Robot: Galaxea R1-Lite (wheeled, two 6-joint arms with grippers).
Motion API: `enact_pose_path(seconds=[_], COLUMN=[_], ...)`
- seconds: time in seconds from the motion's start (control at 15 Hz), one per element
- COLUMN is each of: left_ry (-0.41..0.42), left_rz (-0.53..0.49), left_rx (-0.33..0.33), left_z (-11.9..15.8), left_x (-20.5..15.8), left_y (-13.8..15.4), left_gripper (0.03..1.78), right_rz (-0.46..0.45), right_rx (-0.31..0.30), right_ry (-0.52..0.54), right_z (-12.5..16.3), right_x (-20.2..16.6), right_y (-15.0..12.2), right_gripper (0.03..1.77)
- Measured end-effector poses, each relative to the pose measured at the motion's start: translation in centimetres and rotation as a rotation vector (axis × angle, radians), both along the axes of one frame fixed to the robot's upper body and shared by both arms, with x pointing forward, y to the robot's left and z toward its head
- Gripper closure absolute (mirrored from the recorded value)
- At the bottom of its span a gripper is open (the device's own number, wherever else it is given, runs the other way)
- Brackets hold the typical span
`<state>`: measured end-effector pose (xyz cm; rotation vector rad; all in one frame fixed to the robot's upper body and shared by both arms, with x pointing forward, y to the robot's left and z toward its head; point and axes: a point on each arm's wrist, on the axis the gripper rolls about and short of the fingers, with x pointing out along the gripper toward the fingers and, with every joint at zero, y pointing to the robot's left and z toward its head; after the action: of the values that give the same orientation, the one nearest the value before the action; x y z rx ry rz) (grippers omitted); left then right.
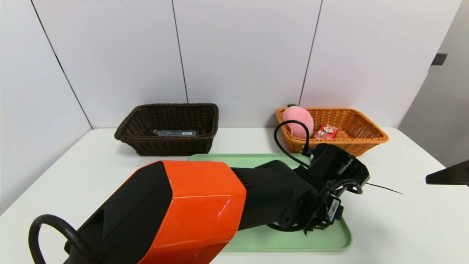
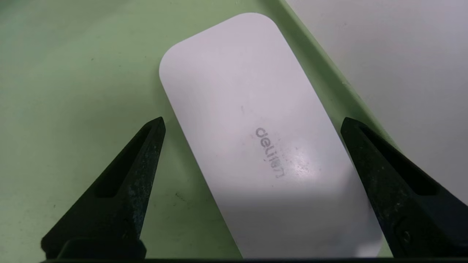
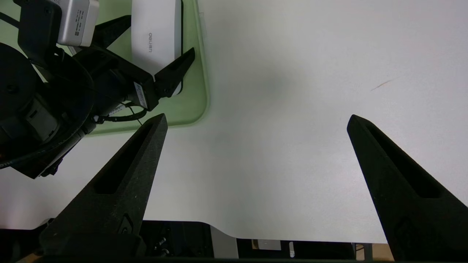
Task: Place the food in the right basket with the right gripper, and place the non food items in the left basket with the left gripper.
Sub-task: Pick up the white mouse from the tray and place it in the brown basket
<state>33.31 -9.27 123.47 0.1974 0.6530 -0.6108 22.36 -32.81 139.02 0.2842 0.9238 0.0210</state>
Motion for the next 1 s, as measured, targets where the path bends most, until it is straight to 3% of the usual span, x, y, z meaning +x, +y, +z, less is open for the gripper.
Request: enact_pose_path(seconds=[0.07, 0.27, 0.4, 0.73, 1.0], left_ry=[0.001, 0.001, 0.0, -0.003, -0.04], left_rz=[-0.001, -0.003, -0.003, -0.006, 0.0], left_rx=[0.002, 0.007, 0.008, 0.012, 0.017], left_z=[-0.1, -0.3, -0.3, 0.0, 1.8], left_x=[0.0, 0.0, 0.0, 0.0, 1.2], left_y=[0.0, -0.1, -0.1, 0.0, 1.4], left_gripper=[0.12, 0.58, 0.75, 0.76, 0.76], right_rz=[-0.001, -0.005, -0.006, -0.007, -0.007], right_rx=[-0.001, 0.0, 0.0, 0.0, 0.0], right_ry=[0.0, 0.0, -0.001, -0.003, -0.007], right_z=[0.0, 0.0, 0.0, 0.0, 0.1], right_x=[0.0, 0.0, 0.0, -0.1, -0.2], right_y=[0.0, -0.1, -0.1, -0.1, -0.1], right_gripper=[0.1, 0.1, 0.1, 0.1, 0.1])
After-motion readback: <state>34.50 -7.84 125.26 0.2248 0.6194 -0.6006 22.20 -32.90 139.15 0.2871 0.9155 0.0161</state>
